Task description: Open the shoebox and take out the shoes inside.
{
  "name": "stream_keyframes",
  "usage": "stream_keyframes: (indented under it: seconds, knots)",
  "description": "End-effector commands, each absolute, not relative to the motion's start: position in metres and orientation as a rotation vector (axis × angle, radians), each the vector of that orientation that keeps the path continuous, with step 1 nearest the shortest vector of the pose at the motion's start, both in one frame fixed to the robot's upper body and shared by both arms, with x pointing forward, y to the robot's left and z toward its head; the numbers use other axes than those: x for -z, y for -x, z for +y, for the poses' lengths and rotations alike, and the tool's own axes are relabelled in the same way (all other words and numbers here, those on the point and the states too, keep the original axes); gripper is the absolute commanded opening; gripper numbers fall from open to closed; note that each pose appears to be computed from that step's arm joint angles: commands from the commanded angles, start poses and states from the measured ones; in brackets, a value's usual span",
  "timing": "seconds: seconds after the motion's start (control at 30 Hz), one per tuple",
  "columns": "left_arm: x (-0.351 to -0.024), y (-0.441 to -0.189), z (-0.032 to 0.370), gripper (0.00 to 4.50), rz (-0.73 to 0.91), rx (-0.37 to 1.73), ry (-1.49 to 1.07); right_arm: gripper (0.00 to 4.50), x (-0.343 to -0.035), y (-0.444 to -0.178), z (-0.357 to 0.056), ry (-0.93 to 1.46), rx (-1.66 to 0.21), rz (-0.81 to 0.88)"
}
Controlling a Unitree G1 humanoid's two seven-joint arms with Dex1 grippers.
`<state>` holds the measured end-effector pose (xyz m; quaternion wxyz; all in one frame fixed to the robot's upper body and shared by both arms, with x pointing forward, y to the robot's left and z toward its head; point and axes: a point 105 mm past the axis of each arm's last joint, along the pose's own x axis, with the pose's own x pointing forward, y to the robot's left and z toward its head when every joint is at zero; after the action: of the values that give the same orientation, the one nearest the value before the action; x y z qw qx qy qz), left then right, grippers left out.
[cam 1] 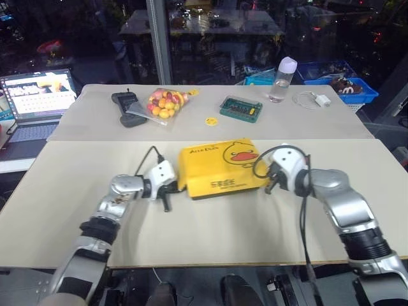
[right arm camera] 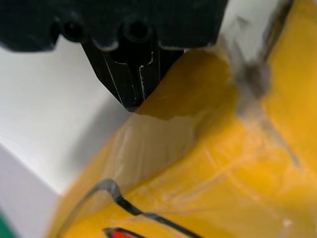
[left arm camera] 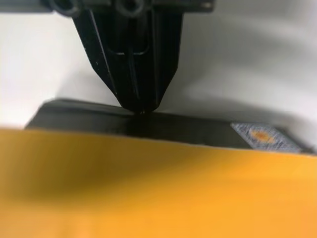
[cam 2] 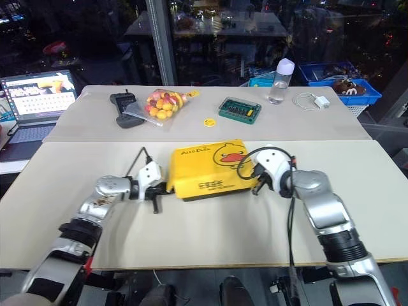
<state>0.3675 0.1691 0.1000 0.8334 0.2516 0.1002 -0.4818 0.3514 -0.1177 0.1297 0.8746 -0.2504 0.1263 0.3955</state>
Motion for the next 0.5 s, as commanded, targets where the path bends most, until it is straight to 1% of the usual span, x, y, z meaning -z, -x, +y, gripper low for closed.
stream_keyframes:
  seconds: [0.03,0.17,0.33,0.5]
  knots:
    - [-0.117,-0.362,0.191,0.0,0.177,1.003,-0.584,0.04,-0.141,-0.334,-0.059,0.518,-1.016,0.161]
    - [-0.113,-0.355,0.2,0.0,0.2,0.996,-0.594,0.04,-0.136,-0.341,-0.055,0.518,-0.988,0.162]
    - [-0.106,-0.345,0.191,0.0,0.201,1.015,-0.561,0.04,-0.137,-0.351,-0.062,0.515,-0.925,0.16]
    - [-0.105,-0.348,0.191,0.0,0.203,0.992,-0.546,0.04,-0.14,-0.348,-0.073,0.532,-0.935,0.178]
